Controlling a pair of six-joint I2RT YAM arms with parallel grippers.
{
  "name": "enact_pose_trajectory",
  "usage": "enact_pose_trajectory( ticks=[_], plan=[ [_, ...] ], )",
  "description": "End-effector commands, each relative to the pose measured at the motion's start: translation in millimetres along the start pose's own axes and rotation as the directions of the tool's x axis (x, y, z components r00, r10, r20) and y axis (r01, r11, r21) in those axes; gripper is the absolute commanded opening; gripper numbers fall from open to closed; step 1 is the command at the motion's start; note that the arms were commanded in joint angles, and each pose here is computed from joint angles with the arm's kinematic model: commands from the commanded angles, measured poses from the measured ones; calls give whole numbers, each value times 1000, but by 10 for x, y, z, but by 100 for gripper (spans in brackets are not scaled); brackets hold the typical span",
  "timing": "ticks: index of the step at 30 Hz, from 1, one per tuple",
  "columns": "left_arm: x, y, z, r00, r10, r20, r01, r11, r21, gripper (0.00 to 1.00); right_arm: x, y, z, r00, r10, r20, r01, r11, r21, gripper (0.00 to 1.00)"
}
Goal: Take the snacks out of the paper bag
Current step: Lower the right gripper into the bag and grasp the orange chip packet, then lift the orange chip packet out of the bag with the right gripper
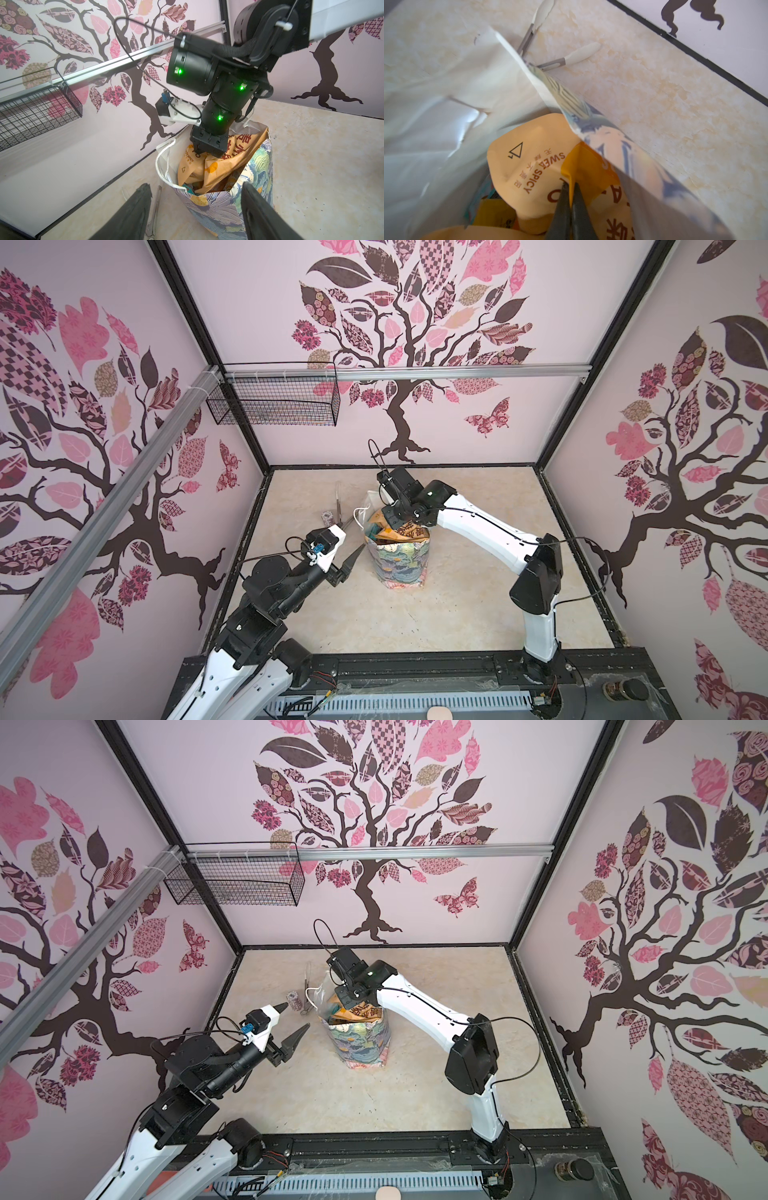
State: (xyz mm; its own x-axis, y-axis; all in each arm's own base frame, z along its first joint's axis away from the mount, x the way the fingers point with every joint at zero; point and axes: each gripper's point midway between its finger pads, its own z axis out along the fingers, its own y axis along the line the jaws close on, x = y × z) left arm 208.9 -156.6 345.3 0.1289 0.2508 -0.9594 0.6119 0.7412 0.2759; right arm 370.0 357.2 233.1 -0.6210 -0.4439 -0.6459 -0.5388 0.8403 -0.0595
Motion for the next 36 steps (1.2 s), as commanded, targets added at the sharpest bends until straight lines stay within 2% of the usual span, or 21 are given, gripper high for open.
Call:
enact_pose_trajectory(
  ticks=[1,15,22,28,36],
  plan=[
    [47,-4,29,1000,-10,-5,10,1000,-1,70,-322,-32,-483,989,47,141,-43,998,-36,0],
    [29,-38,31,1000,-19,1,19,1000,19,70,-734,-117,-1086,939,126,320,-106,991,-81,0],
    [34,-57,53,1000,-25,-2,25,999,31,70,-937,-96,-1424,897,173,407,-122,981,-149,0],
    [40,-67,64,1000,-31,-6,31,999,38,70,-1134,-130,-1861,836,222,502,-133,969,-208,0],
    [41,-84,68,999,-32,-6,32,998,47,70,-1242,-416,-2576,716,259,648,-174,966,-193,0]
  ],
)
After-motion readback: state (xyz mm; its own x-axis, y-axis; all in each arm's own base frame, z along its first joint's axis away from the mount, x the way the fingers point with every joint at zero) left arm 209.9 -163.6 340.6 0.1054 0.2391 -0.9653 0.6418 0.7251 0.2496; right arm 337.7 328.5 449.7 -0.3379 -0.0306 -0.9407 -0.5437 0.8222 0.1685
